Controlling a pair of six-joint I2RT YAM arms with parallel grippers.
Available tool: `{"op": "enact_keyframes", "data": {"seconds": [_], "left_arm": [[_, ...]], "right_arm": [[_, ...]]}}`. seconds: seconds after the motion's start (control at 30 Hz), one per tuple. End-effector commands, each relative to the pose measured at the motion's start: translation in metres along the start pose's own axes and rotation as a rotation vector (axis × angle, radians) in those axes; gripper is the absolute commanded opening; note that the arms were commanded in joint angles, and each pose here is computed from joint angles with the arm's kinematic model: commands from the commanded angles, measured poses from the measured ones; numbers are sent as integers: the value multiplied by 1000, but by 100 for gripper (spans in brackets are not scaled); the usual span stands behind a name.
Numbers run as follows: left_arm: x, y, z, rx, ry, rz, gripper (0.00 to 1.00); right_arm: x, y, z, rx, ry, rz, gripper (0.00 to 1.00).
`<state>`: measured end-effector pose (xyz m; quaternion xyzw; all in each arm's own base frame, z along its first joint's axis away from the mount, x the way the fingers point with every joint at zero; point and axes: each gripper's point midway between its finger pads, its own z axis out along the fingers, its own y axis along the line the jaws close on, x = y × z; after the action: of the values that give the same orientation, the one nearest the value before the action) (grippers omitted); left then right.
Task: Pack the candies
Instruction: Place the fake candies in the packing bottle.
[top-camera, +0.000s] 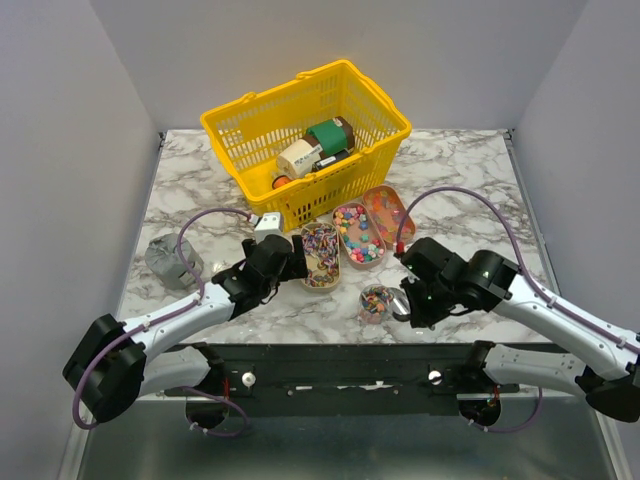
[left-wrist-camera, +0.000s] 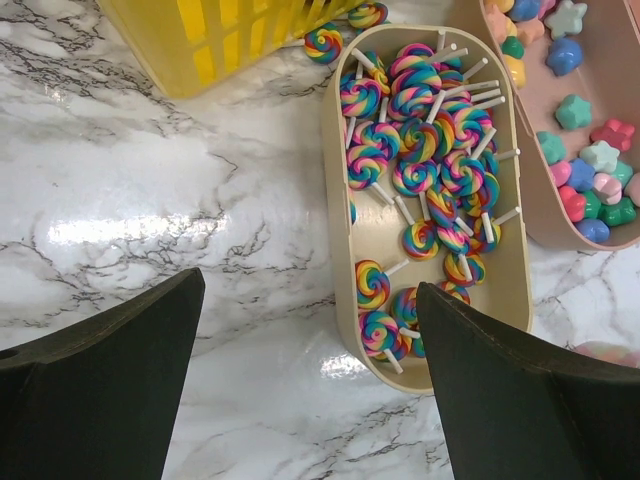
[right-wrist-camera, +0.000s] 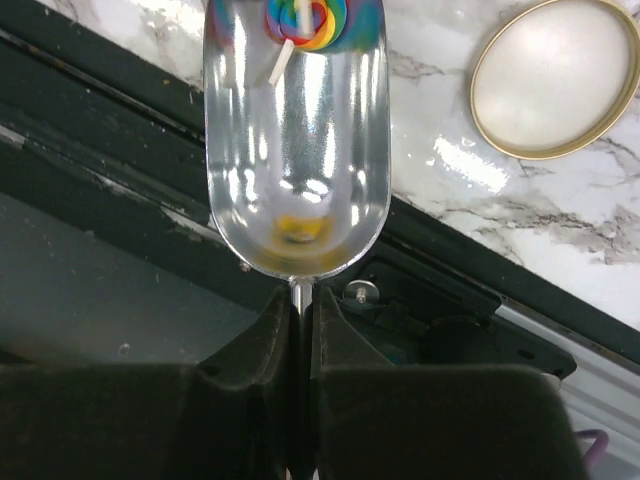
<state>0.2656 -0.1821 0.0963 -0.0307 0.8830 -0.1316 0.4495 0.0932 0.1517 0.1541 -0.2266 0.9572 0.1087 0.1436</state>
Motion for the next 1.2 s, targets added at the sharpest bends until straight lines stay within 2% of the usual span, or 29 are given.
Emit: {"op": "enact_keyframes", "data": {"seconds": [0.0, 0.27, 0.63, 0.77, 1.17], "left_arm": [[-12, -1, 2, -24, -44, -23, 99], [-10, 2, 3, -38, -45, -22, 99], [-10, 6, 0, -38, -54, -17, 99], [-10, 5, 0, -34, -59, -17, 99], [-11, 8, -2, -33, -73, -32, 99]], "right_arm": [[9, 9, -13, -50, 91, -38, 1], [18, 6, -11, 28, 258, -24, 1], [40, 8, -21, 31, 411, 8, 1], [48, 6, -21, 9, 430, 35, 1], [42, 15, -13, -207, 423, 202, 1]]}}
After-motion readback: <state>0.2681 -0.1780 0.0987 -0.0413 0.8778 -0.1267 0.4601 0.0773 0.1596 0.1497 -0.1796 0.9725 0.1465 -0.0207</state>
